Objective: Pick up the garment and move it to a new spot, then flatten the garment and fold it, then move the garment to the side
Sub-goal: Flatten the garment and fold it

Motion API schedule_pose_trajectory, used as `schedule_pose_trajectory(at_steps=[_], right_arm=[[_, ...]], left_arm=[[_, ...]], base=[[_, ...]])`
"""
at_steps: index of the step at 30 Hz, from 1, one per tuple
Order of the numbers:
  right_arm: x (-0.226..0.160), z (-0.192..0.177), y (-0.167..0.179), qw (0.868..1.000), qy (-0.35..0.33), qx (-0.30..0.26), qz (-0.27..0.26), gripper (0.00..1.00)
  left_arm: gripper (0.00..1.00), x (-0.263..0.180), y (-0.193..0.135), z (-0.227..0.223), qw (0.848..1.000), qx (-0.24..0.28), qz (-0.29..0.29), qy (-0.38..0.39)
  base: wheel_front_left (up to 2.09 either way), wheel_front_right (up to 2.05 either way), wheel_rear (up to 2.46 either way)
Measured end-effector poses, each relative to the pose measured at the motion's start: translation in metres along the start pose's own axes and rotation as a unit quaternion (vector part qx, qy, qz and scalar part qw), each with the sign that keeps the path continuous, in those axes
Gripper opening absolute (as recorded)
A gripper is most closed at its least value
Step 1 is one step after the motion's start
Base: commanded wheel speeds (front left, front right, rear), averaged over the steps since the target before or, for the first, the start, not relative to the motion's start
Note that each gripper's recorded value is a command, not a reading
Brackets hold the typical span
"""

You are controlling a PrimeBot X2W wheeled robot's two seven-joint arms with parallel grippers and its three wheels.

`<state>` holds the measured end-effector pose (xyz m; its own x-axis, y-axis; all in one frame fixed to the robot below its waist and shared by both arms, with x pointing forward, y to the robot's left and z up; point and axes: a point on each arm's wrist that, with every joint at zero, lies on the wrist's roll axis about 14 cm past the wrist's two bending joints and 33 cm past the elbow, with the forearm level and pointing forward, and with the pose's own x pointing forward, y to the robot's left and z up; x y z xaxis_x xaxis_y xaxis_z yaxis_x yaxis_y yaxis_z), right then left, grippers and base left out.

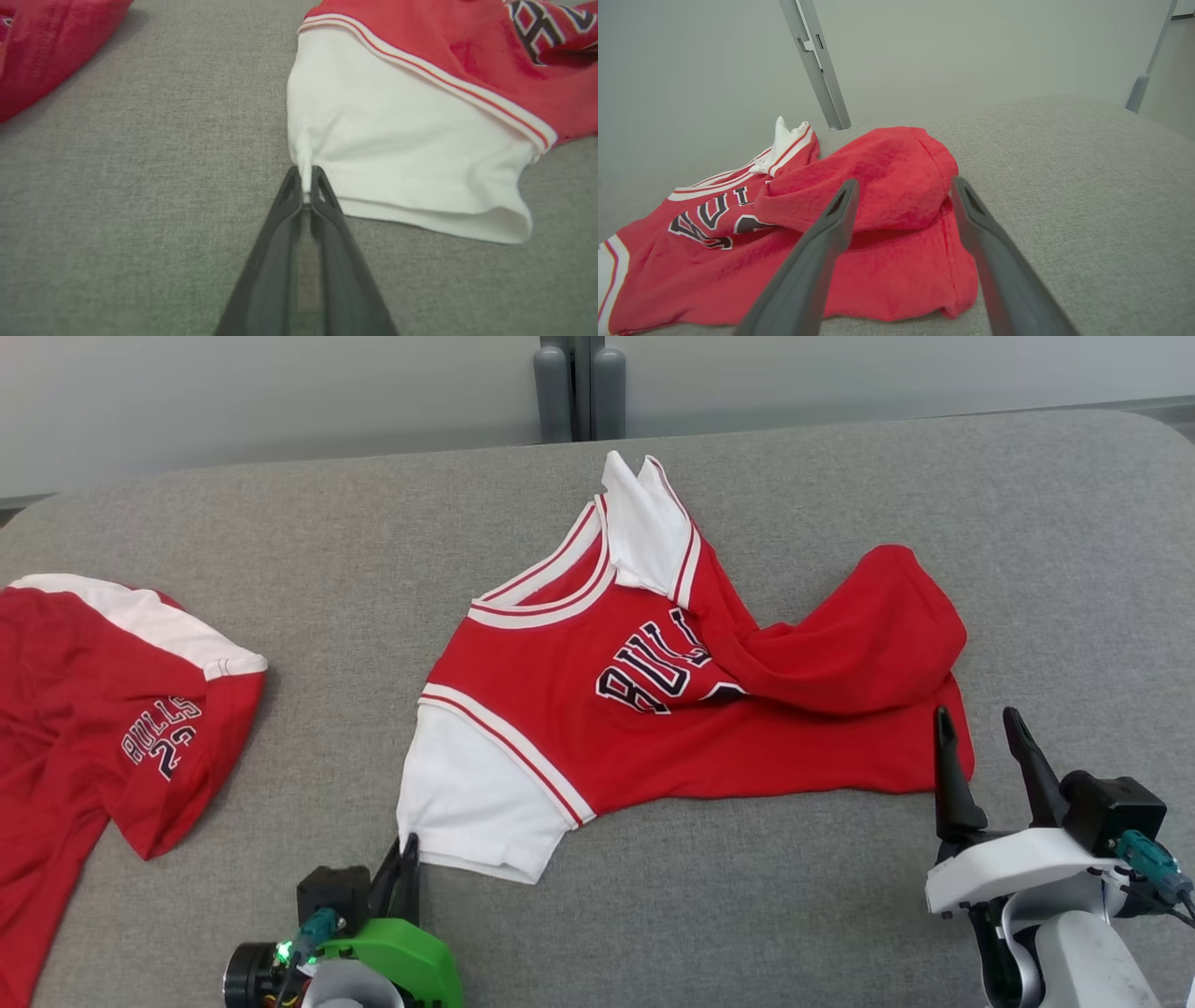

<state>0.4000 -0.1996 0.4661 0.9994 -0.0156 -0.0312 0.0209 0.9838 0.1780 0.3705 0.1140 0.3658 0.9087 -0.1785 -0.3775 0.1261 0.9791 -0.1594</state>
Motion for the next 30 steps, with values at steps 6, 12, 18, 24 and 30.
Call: schedule_pose_trajectory(at_steps=[6, 12, 18, 24, 30], right_arm=[[-0.008, -0.023, -0.023, 0.999, 0.038, 0.000, -0.038, 1.00], [-0.015, -0.055, -0.034, 0.994, 0.088, 0.031, -0.064, 1.00], [-0.009, -0.071, -0.028, 0.989, 0.113, 0.069, -0.070, 1.00], [-0.006, -0.084, -0.021, 0.986, 0.136, 0.074, -0.065, 1.00], [-0.006, -0.093, -0.015, 0.984, 0.153, 0.075, -0.057, 1.00]], left_arm=[[0.00, -0.002, -0.001, 0.044, 0.997, -0.011, -0.003, -0.074], [0.00, -0.013, -0.001, 0.072, 0.992, -0.015, -0.005, -0.127], [0.00, -0.018, 0.001, 0.078, 0.990, -0.015, -0.003, -0.138], [0.00, -0.021, 0.008, 0.083, 0.989, -0.013, 0.012, -0.147], [0.00, -0.023, 0.015, 0.086, 0.988, -0.013, 0.027, -0.152]], base=[[0.00, 0.00, 0.00], [0.00, 0.00, 0.00], [0.00, 0.00, 0.00], [0.00, 0.00, 0.00], [0.00, 0.00, 0.00]])
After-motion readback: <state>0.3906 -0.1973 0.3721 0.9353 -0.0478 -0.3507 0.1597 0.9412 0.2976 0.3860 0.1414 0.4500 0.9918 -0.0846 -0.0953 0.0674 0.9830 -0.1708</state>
